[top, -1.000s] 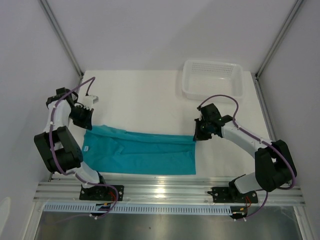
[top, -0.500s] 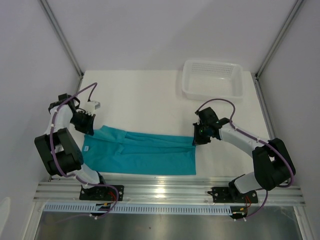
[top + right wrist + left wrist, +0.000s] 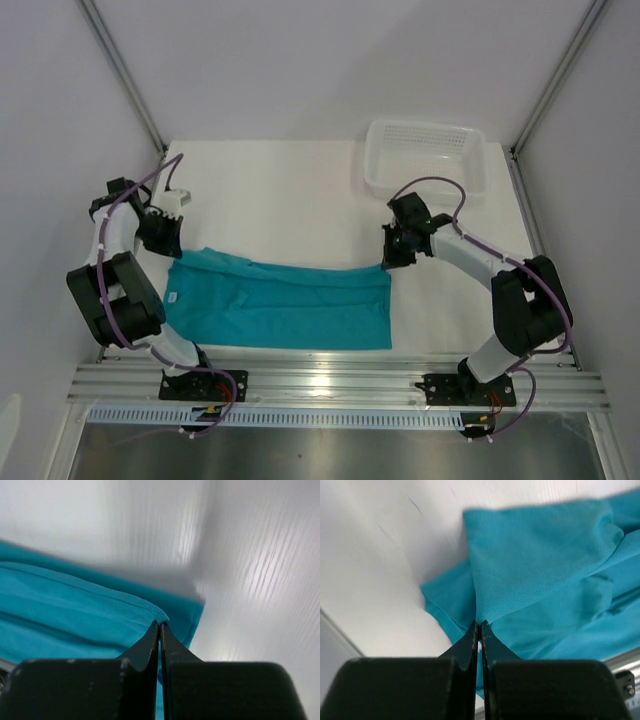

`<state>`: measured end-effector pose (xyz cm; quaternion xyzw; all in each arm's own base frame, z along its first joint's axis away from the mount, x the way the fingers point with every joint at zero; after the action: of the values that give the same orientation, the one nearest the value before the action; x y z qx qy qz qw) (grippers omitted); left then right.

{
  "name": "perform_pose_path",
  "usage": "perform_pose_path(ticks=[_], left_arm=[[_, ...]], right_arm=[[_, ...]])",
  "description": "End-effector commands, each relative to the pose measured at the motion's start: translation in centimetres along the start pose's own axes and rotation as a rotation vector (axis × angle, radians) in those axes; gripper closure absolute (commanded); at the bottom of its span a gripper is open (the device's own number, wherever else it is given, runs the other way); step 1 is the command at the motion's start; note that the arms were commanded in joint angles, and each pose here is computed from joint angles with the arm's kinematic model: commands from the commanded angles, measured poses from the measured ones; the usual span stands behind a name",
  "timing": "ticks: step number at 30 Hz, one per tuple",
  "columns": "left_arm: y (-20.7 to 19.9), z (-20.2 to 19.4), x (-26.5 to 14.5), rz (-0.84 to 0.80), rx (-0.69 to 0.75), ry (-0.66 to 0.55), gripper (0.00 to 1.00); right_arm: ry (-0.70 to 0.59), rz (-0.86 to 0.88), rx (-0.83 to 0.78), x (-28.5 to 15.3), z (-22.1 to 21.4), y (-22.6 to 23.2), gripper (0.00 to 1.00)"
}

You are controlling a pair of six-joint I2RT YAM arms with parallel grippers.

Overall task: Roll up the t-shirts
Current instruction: Fold the tshirt

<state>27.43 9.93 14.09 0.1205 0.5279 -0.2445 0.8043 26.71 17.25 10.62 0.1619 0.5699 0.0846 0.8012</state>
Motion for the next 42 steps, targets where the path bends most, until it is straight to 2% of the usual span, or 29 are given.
perform_pose_path(ticks=[1, 5, 12, 15, 21, 25, 38, 40, 42], left_arm=[[2.4, 4.0, -2.1, 0.084, -0.001, -0.156, 0.99], [3.6, 4.9, -2.1, 0.101, -0.006, -0.167, 0.99], [3.4, 4.1, -0.7, 0.083, -0.017, -0.15, 0.99], [2.5, 3.0, -0.4, 0.06, -0.006, -0.124, 0.99], [0.8, 0.4, -1.0, 0.056, 0.03, -0.076, 0.99], [-0.1, -1.4, -0.3, 0.057, 0.044, -0.03, 0.99], [0.6, -2.8, -0.2, 0.064, 0.039, 0.017, 0.99], [0.4, -3.2, 0.0, 0.048, 0.036, 0.03, 0.98], [0.0, -3.6, 0.3, 0.029, 0.033, 0.045, 0.89]], right_arm=[[-0.096, 0.019, -0.042, -0.5, 4.4, 1.6, 1.0], [-0.124, 0.03, -0.073, -0.1, 6.9, 2.6, 1.0], [-0.117, 0.024, -0.051, 0.7, 6.7, 2.0, 1.0], [-0.114, 0.058, -0.058, 0.1, 6.0, 2.2, 1.0], [-0.049, 0.054, -0.013, -0.4, 1.7, 0.4, 1.0], [-0.003, 0.059, 0.009, 0.9, -0.7, 0.0, 1.0], [0.021, 0.071, -0.064, 0.6, -2.4, 0.5, 1.0], [0.039, 0.057, -0.055, 0.9, -3.0, 0.0, 0.93], [0.053, 0.042, -0.043, 1.2, -3.3, -0.3, 0.87]])
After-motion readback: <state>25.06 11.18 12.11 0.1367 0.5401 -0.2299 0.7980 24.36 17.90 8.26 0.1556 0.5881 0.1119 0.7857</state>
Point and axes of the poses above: each gripper's point midway between its finger pads, its own x axis out along the fingers, its own y axis along the line the jaws close on, z = x × y, the point moved 5 cm from there along -x, back along the fingers, and after that the axes turned 10 degrees about x, right-handed, at the moved point
